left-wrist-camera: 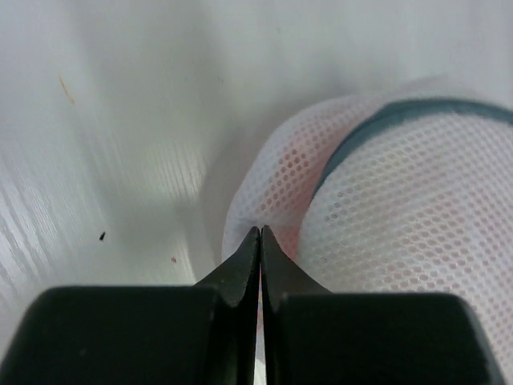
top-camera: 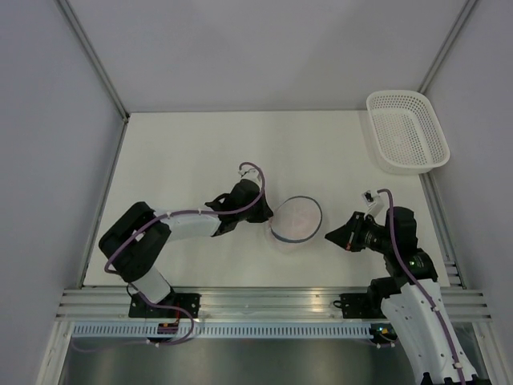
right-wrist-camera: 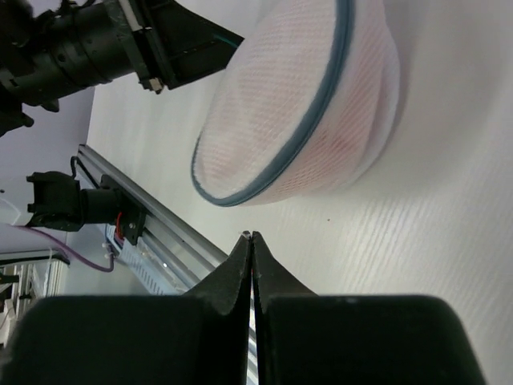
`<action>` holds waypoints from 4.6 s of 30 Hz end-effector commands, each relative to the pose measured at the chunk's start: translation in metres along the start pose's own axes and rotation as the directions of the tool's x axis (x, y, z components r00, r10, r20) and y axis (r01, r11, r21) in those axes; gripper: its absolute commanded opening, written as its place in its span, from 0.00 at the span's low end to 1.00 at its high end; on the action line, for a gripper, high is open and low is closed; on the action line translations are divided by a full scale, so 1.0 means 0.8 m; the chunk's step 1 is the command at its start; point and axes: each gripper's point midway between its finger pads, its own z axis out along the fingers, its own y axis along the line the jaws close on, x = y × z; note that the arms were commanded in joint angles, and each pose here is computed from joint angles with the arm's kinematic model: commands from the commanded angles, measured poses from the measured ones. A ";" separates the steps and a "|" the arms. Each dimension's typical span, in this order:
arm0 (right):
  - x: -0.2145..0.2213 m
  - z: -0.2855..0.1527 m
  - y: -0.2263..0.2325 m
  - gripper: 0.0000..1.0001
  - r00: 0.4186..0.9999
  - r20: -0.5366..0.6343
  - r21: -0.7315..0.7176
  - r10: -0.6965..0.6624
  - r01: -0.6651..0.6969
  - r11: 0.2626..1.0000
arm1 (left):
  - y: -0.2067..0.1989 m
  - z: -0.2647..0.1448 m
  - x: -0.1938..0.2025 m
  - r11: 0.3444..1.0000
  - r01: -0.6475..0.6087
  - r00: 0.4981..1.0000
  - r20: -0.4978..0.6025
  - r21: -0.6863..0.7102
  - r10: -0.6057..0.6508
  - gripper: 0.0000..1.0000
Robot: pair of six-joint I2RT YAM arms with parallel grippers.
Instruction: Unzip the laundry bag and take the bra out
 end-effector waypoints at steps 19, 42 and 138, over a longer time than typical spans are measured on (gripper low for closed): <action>0.015 0.060 0.010 0.00 0.993 -0.121 -0.059 0.012 -0.020 0.998 | -0.039 -0.066 0.003 0.951 0.089 0.993 0.047 0.297 -0.107 0.02; -0.090 0.211 -0.047 0.00 0.988 -0.076 0.313 -0.136 0.154 0.937 | -0.034 -0.076 0.010 0.957 0.080 0.993 0.057 0.280 -0.100 0.02; -0.079 0.240 0.030 0.01 0.980 0.019 0.106 -0.196 0.193 0.975 | -0.016 -0.014 -0.065 0.815 0.352 0.849 0.209 0.460 -0.485 0.85</action>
